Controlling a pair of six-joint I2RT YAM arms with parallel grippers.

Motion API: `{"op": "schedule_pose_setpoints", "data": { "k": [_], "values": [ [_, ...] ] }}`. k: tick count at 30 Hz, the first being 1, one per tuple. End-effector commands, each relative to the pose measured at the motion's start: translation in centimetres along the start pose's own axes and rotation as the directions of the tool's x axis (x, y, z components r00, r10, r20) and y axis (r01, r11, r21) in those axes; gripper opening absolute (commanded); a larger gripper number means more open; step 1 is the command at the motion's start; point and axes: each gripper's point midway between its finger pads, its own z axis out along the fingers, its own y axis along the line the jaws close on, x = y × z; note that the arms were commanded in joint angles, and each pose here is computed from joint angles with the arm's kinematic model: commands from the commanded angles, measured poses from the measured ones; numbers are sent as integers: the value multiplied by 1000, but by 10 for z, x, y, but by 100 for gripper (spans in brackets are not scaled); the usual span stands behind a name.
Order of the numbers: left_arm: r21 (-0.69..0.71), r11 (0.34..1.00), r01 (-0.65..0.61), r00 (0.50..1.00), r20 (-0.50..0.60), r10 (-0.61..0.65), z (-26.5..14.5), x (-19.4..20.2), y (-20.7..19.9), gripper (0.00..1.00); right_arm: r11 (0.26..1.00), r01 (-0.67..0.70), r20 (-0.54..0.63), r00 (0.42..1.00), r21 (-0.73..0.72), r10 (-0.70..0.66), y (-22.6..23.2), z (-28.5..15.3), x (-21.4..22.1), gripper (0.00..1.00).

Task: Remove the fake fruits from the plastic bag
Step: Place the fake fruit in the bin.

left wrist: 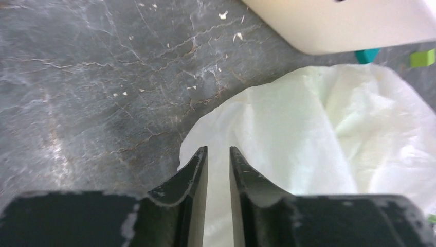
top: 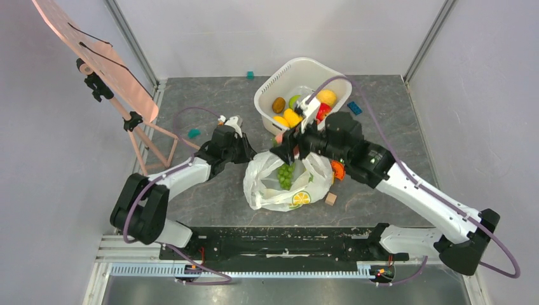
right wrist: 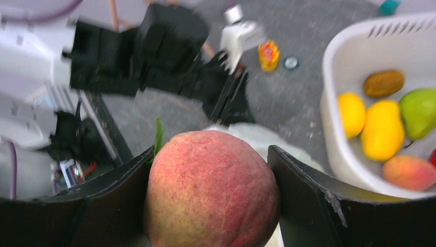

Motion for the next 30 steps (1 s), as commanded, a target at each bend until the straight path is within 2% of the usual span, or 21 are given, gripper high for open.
{"op": "schedule_pose_setpoints", "data": {
  "k": [1,3,4,10,16,24,30],
  "values": [
    [-34,999,-9,997,75,11,-26,-17,-1,33,997,-71,70,995,-3,71,-18,5,-50,55],
    [-23,1000,1,996,93,1,-37,-20,-5,44,995,-85,83,993,57,80,-41,14,-62,55],
    [-25,1000,6,996,94,-4,-42,-20,-5,60,992,-87,87,993,95,79,-55,21,-67,55],
    [-26,1000,10,988,154,-6,-75,-28,-9,99,937,-66,35,998,344,57,-147,61,-70,55],
    [-22,1000,13,980,201,-8,-99,-31,-10,100,900,-48,-39,997,434,72,-207,102,-40,55],
    [23,998,52,976,208,-56,-106,-25,-14,100,847,-71,-98,985,527,144,-273,129,5,55],
    [47,997,60,970,233,-69,-111,-26,-17,100,825,-44,-215,956,563,198,-308,145,57,58]
  ]
}}
